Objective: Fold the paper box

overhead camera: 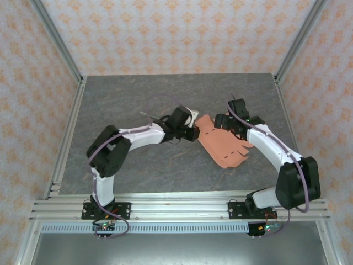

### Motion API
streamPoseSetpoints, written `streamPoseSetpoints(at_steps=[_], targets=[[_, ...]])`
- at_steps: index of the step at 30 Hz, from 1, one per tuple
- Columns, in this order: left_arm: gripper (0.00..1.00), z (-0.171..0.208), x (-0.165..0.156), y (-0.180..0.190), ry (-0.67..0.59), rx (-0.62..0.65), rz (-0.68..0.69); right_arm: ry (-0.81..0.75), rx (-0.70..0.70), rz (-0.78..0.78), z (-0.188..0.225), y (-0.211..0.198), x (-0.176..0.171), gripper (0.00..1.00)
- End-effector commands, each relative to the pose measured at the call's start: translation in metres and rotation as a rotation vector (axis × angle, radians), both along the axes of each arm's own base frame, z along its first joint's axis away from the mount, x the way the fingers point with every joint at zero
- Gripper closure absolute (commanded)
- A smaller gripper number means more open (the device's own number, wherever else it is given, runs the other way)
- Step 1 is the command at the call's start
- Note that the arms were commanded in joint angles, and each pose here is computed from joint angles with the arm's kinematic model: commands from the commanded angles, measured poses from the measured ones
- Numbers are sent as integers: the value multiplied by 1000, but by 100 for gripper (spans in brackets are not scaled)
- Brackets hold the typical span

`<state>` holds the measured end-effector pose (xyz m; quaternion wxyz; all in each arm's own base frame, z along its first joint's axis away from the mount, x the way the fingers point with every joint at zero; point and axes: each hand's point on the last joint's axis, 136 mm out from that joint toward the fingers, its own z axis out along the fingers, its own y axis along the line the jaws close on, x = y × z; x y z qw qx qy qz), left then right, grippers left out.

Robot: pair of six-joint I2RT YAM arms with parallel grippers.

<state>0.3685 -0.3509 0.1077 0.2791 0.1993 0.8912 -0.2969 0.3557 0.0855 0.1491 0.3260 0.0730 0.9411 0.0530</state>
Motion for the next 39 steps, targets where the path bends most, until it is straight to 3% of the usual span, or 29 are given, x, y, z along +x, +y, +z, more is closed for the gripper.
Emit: streamPoseSetpoints(at_steps=[1, 9, 14, 25, 29, 39], targets=[[100, 77, -4, 27, -182, 47, -135, -169, 62, 155, 59, 22, 8, 8], [100, 163, -21, 69, -386, 237, -302, -475, 138, 679, 160, 91, -5, 13], [100, 206, -22, 92, -478, 389, -341, -613, 61, 837, 206, 100, -17, 16], [100, 245, -22, 129, -589, 582, -301, -644, -166, 1035, 201, 105, -38, 16], [100, 249, -26, 127, -588, 569, -320, -672, -164, 1147, 199, 123, -50, 16], [100, 252, -31, 123, -594, 555, -343, -708, -213, 1230, 203, 141, -34, 18]])
